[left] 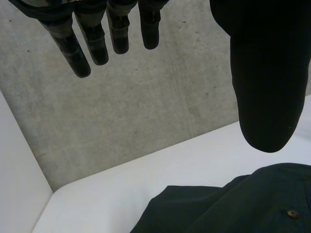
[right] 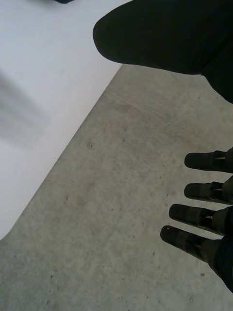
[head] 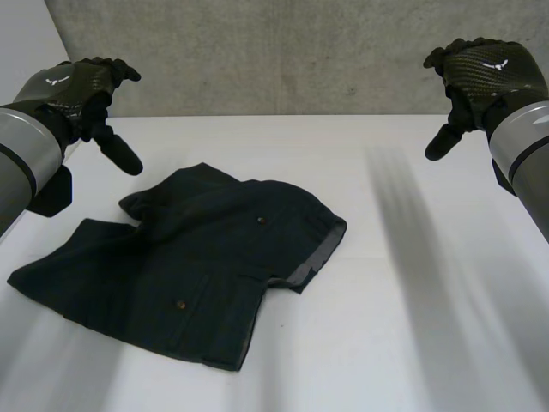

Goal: Fold the shorts.

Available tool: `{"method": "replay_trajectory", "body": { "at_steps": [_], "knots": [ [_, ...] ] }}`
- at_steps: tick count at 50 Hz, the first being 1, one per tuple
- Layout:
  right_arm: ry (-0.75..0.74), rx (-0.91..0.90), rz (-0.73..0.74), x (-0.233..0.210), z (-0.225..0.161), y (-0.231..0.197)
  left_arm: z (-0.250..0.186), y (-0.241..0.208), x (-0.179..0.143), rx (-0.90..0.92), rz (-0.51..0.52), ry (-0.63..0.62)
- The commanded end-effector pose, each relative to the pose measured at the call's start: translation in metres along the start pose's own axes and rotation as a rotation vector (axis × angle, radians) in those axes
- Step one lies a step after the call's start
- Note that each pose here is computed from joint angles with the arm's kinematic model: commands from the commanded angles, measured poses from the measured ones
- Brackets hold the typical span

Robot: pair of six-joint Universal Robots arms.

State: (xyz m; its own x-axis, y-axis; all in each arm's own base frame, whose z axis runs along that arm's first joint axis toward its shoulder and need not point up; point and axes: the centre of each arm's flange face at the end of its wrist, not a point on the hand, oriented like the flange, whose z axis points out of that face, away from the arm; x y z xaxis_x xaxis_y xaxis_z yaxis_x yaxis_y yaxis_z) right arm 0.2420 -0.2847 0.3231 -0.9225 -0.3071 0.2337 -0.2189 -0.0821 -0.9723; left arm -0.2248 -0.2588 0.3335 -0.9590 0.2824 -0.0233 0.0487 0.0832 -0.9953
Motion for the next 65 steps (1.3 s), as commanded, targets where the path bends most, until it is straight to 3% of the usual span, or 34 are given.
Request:
{"method": "replay_trajectory", "body": {
  "at_steps": [1,6,11,19,25,31,36,41,45,52,59,65],
  "knots": [
    [-0.124,-0.012,-0.059,-0.014,-0.002,0.008,0.002,0.003,0.0,0.008,0.009,0.007],
    [-0.392,-0.066,-0.197,-0.043,-0.011,0.04,0.011,0.016,-0.01,0.014,0.06,-0.027],
    [-0.603,-0.14,-0.161,-0.078,-0.024,0.067,0.024,0.035,-0.032,0.002,0.162,-0.093],
    [-0.758,-0.18,-0.023,-0.142,-0.034,0.101,0.026,0.05,-0.039,-0.016,0.186,-0.111],
    [-0.838,-0.156,-0.035,-0.185,-0.046,0.127,0.025,0.055,-0.039,-0.029,0.185,-0.113],
    [-0.717,-0.177,-0.094,-0.197,-0.027,0.158,0.025,0.057,-0.039,-0.026,0.184,-0.111],
    [-0.566,-0.133,-0.198,-0.184,-0.008,0.148,0.025,0.061,-0.038,-0.03,0.185,-0.109],
    [-0.292,-0.03,-0.193,-0.108,0.038,0.104,0.023,0.064,-0.038,-0.039,0.185,-0.107],
    [-0.166,0.012,-0.221,-0.056,0.062,0.091,0.022,0.065,-0.036,-0.042,0.188,-0.1],
    [-0.142,-0.042,-0.292,-0.036,0.066,0.107,0.015,0.072,-0.029,-0.063,0.191,-0.076],
    [-0.214,-0.183,-0.288,-0.04,0.041,0.131,-0.003,0.087,0.0,-0.101,0.206,0.016],
    [-0.198,-0.154,-0.296,-0.029,0.018,0.109,-0.033,0.098,0.029,-0.121,0.224,0.127]
  ]
}}
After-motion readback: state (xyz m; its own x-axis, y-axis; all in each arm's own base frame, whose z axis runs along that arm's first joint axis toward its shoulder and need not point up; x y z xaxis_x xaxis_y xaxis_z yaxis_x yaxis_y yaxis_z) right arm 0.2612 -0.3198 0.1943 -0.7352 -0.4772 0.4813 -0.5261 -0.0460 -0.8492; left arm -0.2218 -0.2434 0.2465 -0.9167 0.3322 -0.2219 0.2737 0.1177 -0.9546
